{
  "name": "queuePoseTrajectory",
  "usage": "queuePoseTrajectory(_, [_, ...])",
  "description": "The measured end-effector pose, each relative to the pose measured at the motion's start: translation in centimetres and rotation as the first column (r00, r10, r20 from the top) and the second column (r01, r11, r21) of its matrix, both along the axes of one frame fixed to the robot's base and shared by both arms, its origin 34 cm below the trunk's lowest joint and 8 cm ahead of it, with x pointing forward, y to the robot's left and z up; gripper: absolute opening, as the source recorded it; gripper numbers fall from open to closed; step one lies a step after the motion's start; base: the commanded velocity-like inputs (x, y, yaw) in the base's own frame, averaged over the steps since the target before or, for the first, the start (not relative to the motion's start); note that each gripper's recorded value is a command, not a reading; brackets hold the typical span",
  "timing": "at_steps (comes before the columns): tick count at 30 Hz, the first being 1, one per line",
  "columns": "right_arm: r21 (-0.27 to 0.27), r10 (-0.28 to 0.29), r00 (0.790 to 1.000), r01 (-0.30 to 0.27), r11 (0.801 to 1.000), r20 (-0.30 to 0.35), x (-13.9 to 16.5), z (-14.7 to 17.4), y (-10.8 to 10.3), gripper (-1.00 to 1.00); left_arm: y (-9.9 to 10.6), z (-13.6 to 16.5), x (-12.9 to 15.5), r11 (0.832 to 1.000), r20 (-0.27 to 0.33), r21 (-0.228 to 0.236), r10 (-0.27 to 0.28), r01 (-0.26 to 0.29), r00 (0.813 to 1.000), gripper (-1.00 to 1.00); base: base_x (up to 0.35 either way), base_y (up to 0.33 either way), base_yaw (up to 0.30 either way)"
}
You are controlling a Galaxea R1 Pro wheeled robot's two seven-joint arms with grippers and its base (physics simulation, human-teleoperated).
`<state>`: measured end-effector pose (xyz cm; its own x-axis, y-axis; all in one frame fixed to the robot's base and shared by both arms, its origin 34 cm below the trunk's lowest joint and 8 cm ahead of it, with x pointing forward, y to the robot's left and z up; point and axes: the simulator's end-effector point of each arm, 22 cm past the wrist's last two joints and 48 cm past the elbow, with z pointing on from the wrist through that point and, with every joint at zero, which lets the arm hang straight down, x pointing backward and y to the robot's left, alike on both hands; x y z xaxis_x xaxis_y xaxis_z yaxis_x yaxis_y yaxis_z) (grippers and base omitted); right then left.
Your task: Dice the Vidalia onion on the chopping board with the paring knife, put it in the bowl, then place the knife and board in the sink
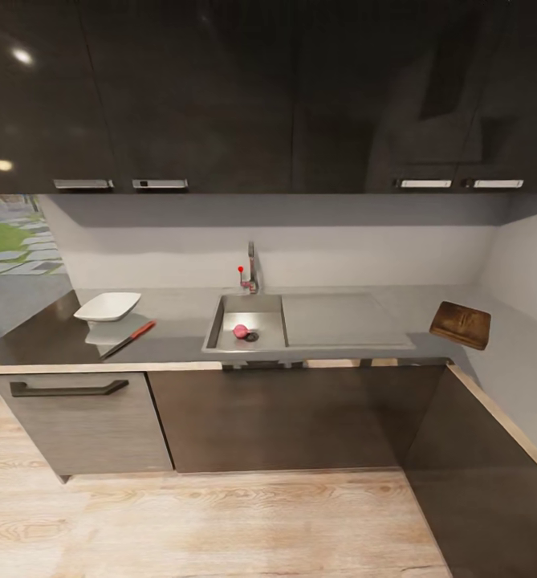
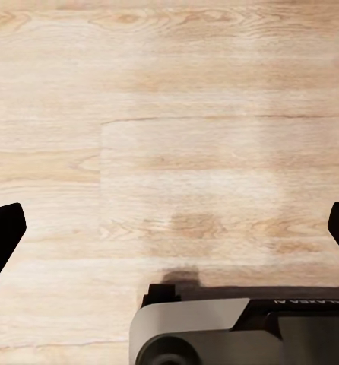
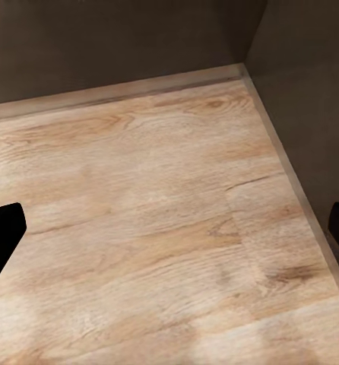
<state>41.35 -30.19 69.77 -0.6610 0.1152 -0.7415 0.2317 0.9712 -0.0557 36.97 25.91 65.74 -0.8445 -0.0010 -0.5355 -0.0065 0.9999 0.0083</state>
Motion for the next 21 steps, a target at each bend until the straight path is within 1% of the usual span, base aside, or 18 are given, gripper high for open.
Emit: queuePoseTrajectory(21, [0.0, 0.0, 1.0, 0.0, 1.0, -0.001, -0.8, 1.6, 0.0, 1.0, 0.0, 1.6, -0.8, 1.0, 0.0, 0.0, 0.0, 0.0, 1.0, 1.0, 0.0, 0.0, 0.0])
